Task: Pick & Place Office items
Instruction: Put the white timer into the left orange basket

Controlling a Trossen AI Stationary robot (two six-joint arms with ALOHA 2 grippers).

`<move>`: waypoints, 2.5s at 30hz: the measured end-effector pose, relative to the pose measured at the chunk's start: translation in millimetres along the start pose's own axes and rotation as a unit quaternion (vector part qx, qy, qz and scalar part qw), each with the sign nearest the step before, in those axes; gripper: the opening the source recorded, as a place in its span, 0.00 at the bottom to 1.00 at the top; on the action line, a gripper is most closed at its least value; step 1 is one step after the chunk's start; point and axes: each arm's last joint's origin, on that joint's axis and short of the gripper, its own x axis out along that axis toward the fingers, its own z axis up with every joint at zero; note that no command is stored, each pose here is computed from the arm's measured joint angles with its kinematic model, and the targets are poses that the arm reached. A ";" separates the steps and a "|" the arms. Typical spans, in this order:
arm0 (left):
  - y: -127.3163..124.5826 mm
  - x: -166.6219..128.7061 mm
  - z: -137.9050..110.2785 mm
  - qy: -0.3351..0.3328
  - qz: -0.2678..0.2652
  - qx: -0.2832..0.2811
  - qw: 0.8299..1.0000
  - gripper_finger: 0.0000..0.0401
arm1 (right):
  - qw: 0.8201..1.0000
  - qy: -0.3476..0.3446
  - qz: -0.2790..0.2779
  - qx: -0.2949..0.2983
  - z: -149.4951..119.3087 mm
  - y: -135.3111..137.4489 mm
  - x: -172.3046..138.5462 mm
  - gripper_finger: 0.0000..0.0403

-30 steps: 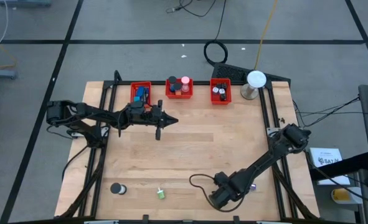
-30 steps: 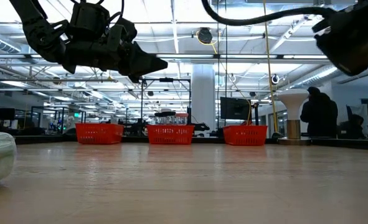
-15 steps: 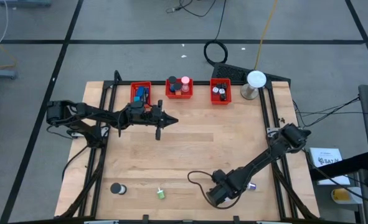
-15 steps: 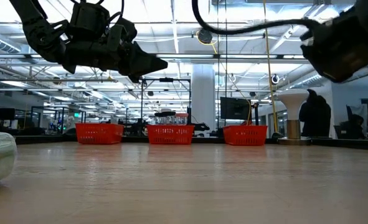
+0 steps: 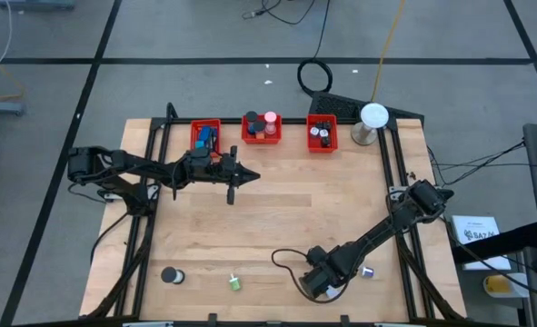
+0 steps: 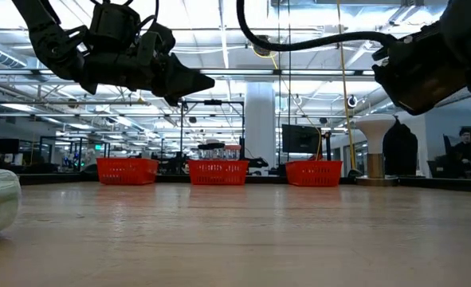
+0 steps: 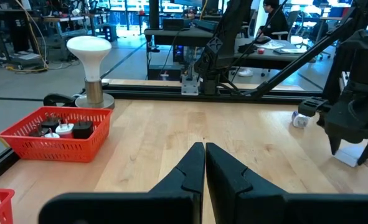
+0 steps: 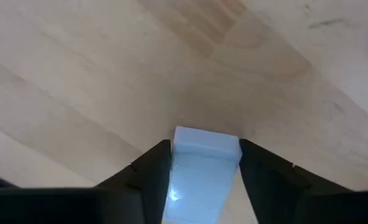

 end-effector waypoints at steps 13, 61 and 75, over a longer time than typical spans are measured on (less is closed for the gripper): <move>-0.1 0.0 -0.1 0.000 0.000 0.000 1.000 0.04 | 0.991 -0.069 -0.044 -0.107 46.3 -25.7 -49.0 0.39; -0.1 -0.1 -0.3 0.001 0.000 0.000 1.000 0.04 | 0.755 -0.426 -0.043 -0.496 177.8 -81.6 -60.6 0.39; 0.7 2.8 6.3 -0.012 -0.002 -0.090 0.996 0.04 | 0.686 -0.616 0.032 -0.386 149.8 -177.0 -64.3 0.02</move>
